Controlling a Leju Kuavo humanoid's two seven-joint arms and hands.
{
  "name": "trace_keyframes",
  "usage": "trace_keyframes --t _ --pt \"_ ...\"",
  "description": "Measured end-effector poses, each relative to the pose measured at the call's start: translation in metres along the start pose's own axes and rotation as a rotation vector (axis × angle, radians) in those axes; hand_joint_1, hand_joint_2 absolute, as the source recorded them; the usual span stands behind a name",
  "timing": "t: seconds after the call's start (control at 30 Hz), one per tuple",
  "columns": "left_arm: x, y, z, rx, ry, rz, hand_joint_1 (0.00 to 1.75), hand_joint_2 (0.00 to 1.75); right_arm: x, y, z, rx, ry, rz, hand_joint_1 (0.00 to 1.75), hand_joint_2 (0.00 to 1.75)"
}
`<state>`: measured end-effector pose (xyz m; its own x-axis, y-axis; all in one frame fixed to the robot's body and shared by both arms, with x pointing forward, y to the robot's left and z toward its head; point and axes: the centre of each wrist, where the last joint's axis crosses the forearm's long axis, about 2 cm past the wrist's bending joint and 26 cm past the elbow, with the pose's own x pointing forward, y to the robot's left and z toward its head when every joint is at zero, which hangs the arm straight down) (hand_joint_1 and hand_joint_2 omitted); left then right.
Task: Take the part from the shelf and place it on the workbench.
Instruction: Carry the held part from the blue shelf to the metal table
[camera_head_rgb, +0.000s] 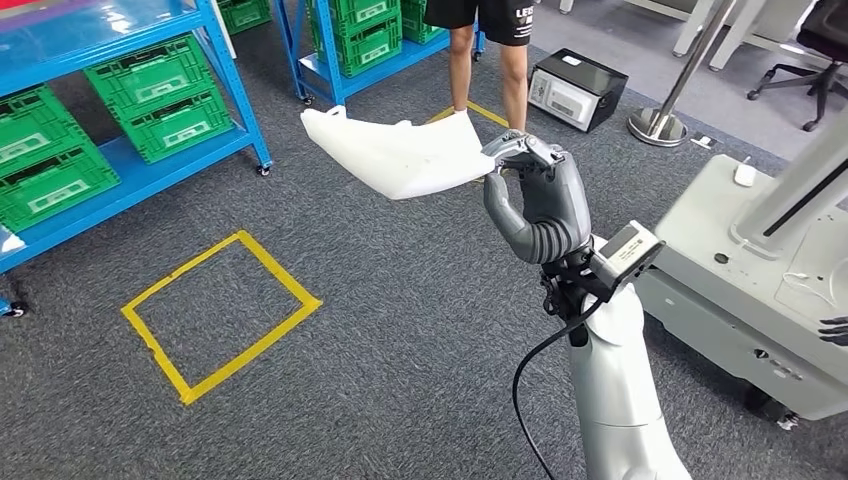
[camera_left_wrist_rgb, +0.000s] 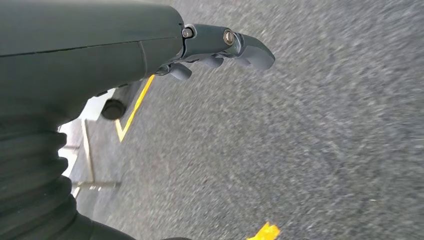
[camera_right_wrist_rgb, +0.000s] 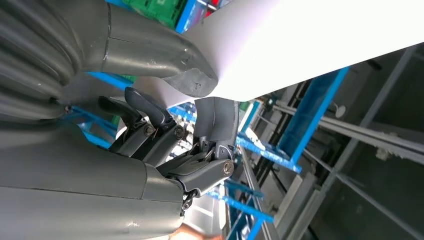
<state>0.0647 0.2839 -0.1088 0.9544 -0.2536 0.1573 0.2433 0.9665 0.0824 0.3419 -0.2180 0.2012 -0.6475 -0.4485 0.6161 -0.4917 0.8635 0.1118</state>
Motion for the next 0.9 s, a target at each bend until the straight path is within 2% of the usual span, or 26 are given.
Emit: trace_keyframes --t 0.3,0.53,0.73,0.9 --pt "0.006 -0.002 0.0 -0.019 -0.019 -0.021 0.0 1.75 0.006 0.003 0.005 0.021 -0.025 -0.004 1.75 1.75" --pt "0.003 -0.007 0.0 -0.026 0.034 -0.044 0.0 1.75 0.002 0.006 0.019 0.034 -0.024 0.004 1.75 1.75" --pt "0.003 -0.013 0.001 -0.013 0.03 0.006 0.0 1.75 -0.003 0.019 0.017 0.09 0.005 -0.039 1.75 1.75" --pt "-0.009 -0.015 0.001 -0.005 0.04 0.045 0.0 1.75 -0.009 0.033 0.013 0.123 0.026 -0.086 1.75 1.75"
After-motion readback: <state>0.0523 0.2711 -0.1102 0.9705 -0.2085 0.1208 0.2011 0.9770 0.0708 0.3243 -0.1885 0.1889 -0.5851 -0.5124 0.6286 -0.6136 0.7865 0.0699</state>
